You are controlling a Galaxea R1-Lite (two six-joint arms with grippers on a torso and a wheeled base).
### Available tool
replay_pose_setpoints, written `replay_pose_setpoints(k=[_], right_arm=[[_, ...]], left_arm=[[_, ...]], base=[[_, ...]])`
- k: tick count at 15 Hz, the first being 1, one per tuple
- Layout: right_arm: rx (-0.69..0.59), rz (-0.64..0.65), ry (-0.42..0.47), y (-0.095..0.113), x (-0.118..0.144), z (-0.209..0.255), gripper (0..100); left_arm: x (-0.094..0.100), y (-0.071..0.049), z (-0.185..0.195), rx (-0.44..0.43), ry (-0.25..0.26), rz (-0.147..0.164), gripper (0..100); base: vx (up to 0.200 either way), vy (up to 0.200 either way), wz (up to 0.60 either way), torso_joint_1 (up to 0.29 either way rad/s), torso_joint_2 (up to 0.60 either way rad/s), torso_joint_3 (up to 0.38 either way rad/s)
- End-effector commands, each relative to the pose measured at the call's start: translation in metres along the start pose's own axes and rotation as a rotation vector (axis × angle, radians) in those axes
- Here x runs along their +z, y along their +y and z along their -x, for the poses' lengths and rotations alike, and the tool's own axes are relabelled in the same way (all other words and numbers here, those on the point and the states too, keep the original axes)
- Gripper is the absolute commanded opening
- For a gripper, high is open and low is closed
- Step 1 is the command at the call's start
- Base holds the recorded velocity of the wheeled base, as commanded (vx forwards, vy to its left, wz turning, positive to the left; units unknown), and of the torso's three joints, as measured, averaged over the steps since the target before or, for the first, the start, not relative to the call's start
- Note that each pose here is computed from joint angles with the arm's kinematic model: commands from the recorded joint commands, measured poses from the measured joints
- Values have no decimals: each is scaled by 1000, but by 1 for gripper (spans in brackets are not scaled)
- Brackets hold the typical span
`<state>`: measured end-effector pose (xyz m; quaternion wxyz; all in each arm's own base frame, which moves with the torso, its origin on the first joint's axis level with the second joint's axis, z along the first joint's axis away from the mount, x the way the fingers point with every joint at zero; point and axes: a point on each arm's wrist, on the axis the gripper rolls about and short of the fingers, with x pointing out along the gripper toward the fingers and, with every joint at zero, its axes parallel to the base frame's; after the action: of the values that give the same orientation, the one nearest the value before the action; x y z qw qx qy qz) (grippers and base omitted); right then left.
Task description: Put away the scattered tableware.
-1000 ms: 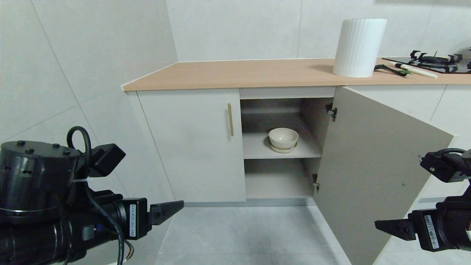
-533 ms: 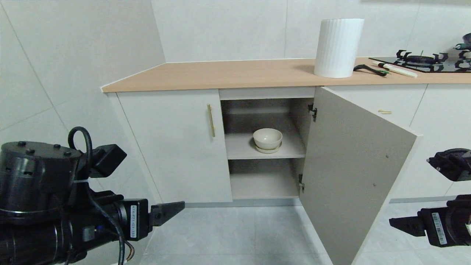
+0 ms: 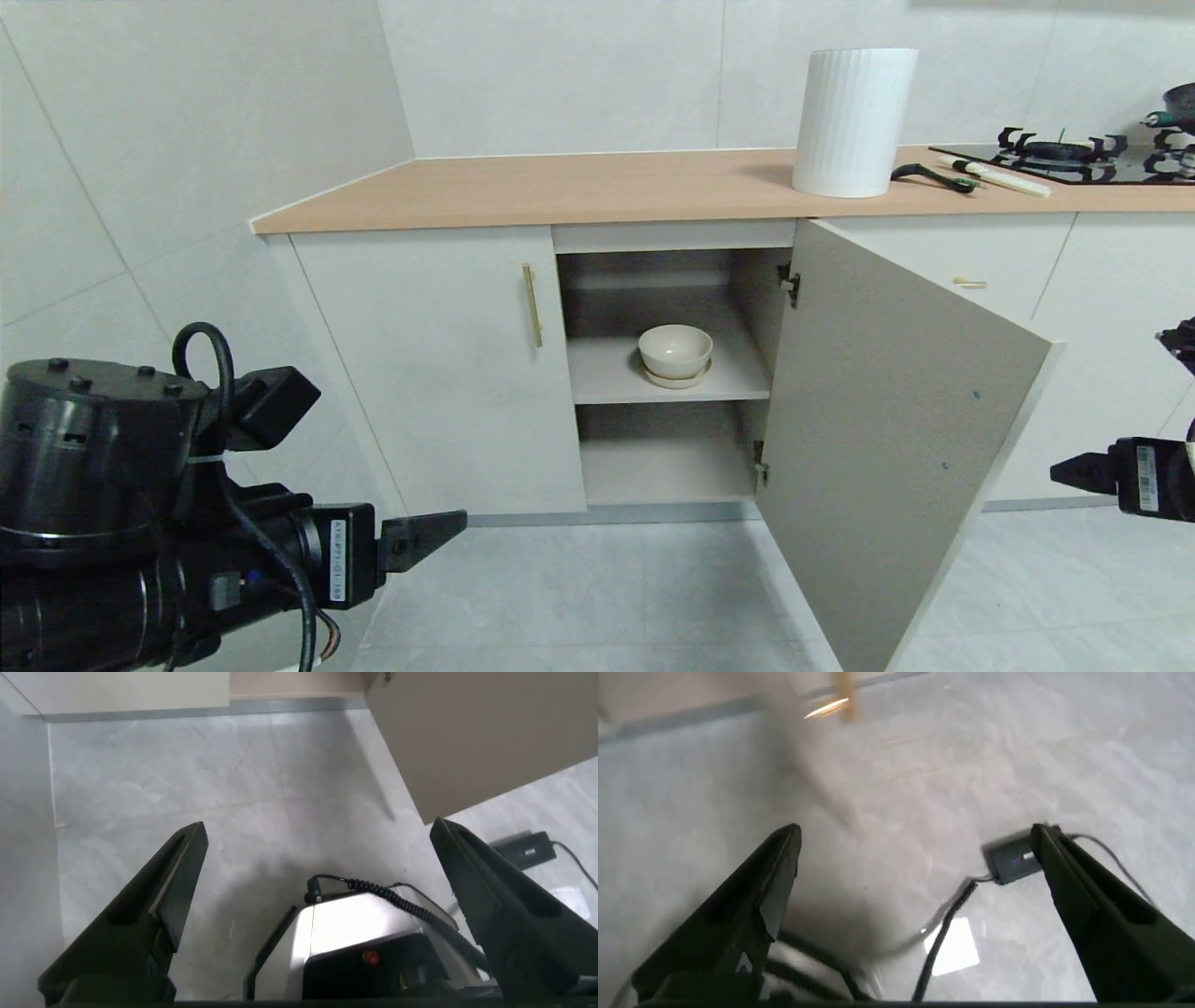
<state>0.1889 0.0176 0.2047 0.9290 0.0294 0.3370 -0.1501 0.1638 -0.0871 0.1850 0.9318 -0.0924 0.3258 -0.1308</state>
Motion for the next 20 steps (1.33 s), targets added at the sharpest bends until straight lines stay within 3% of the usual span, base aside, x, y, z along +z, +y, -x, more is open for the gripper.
replay_pose_setpoints(k=[1,4,10,16,20], right_arm=[[-75,-64,8,-8,10,-33,100],[-127,-141,-27,-18,20,-65,100],[-125,-281,-57,-9,23,-115,100],[-37,-320,-42,1,22,-120,100],[53,-287,-23,32,14,-111,100]], left_arm=[[0,0,0,0,0,1,100],[0,0,0,0,0,1,100],[0,0,0,1,1,2,100],[0,0,0,-4,2,2,100],[2,0,3,-11,-12,4,100]], base=[[0,0,0,0,0,0],[0,0,0,0,0,0],[0,0,0,0,0,0],[0,0,0,0,0,0],[0,0,0,0,0,0]])
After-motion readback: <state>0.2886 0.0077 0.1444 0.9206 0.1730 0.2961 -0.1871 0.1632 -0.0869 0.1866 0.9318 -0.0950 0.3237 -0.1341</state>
